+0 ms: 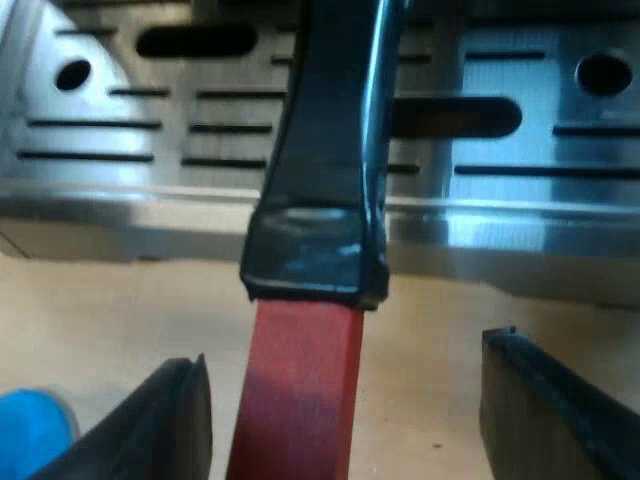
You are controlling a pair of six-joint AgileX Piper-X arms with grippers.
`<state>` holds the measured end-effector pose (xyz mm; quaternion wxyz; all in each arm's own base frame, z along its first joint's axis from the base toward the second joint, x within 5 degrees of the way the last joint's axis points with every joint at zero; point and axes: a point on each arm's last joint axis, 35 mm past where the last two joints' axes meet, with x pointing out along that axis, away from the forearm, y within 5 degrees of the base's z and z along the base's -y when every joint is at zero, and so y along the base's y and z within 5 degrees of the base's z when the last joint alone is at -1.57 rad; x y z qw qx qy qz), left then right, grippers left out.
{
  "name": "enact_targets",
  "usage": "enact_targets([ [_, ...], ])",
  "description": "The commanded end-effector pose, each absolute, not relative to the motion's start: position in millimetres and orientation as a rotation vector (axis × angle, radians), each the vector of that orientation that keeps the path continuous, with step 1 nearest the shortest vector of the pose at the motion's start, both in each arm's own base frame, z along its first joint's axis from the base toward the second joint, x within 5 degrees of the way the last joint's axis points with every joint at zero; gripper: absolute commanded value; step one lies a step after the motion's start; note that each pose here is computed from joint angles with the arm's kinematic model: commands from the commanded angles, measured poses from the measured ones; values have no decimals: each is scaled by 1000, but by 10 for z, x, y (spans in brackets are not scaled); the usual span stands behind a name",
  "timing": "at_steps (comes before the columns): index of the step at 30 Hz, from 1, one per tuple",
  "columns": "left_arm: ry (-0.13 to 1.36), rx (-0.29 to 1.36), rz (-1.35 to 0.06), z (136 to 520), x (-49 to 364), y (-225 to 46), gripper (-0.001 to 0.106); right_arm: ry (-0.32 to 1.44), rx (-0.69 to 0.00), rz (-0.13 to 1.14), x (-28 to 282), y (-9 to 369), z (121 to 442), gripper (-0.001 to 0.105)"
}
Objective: Grind coffee beans and then tamp
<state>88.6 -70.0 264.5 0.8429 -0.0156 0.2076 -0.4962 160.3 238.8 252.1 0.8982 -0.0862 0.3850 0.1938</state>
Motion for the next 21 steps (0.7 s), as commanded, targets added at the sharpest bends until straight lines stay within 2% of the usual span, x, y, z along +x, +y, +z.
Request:
enact_targets([
  [1,426,-36,-1066,2663,888,-712,84,791,-174,409,1644,2449,2498,59],
  [10,426,-36,-1066,2663,888,-712,84,786,-201,369,1711,2534,2336,59],
  [21,426,-36,-1066,2663,888,-712,84,732,-186,328,1788,2589,2288,59],
])
